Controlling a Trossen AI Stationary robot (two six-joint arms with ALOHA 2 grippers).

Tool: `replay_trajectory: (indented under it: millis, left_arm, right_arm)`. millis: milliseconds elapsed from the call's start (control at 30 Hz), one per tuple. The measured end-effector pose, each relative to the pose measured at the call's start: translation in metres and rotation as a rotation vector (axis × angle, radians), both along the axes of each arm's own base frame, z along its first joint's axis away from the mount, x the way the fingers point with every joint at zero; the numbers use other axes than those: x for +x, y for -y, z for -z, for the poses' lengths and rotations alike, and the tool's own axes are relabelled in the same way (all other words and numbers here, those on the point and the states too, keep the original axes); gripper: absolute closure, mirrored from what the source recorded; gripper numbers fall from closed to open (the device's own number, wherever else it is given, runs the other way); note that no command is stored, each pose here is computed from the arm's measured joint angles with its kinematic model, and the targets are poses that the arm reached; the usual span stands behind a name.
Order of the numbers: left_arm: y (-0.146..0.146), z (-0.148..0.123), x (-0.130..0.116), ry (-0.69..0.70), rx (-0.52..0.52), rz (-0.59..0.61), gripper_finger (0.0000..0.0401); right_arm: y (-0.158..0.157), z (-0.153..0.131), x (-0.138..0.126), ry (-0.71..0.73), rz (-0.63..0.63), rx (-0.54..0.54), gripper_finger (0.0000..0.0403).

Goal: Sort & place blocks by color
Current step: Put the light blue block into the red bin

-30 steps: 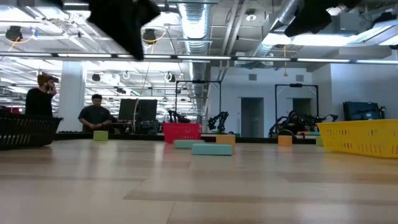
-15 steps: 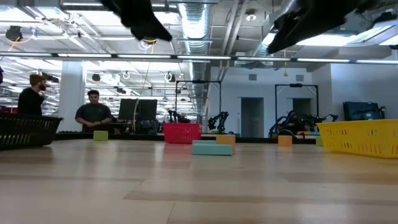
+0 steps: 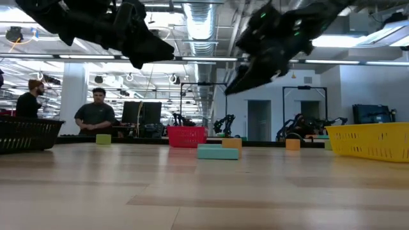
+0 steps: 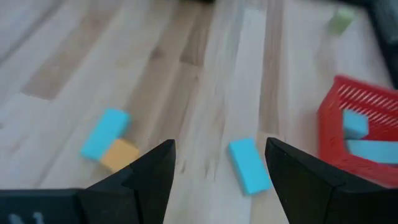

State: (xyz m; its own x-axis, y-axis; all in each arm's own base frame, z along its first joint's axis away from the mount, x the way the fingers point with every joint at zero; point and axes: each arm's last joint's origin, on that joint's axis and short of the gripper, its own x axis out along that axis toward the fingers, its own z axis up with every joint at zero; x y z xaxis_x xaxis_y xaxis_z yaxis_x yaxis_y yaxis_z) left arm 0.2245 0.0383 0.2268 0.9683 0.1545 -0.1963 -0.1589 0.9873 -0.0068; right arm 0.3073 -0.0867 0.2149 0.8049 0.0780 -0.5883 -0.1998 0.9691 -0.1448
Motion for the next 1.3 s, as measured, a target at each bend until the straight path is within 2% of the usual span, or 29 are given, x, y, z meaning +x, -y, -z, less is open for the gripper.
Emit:
replay_trajectory:
  millis: [200,300,433,600,800,1000,1200,1300]
  left_arm:
    - [0.000,0.003,-0.001,-0.011,0.021,0.006,0.0197]
    - [0.000,0.003,-0.001,-0.024,0.039,0.011,0.0183]
    - [0.000,0.006,-0.002,-0.052,0.069,0.020,0.0175]
    - [0.000,0.007,-0.002,-0.065,0.084,0.027,0.0175]
    - [0.000,0.007,-0.002,-0.071,0.082,0.029,0.0175]
    - [0.000,0.007,-0.002,-0.070,0.082,0.028,0.0175]
    - [0.000,0.007,-0.002,-0.070,0.069,0.024,0.0175]
    - [0.000,0.008,-0.002,-0.079,0.056,0.022,0.0175]
  right_arm:
    - [0.033,0.020,0.039,-0.158,-0.067,0.030,0.0132]
    - [0.049,0.028,0.052,-0.222,-0.061,0.082,0.0132]
    - [0.063,0.038,0.068,-0.235,-0.054,0.078,0.0132]
    - [0.062,0.055,0.080,-0.299,-0.085,0.119,0.0132]
    - [0.052,0.058,0.086,-0.329,-0.068,0.067,0.0132]
    - [0.043,0.079,0.089,-0.456,-0.044,-0.020,0.0132]
    - [0.045,0.101,0.097,-0.553,-0.019,-0.010,0.0132]
    - [0.044,0.101,0.100,-0.560,0.006,0.007,0.0136]
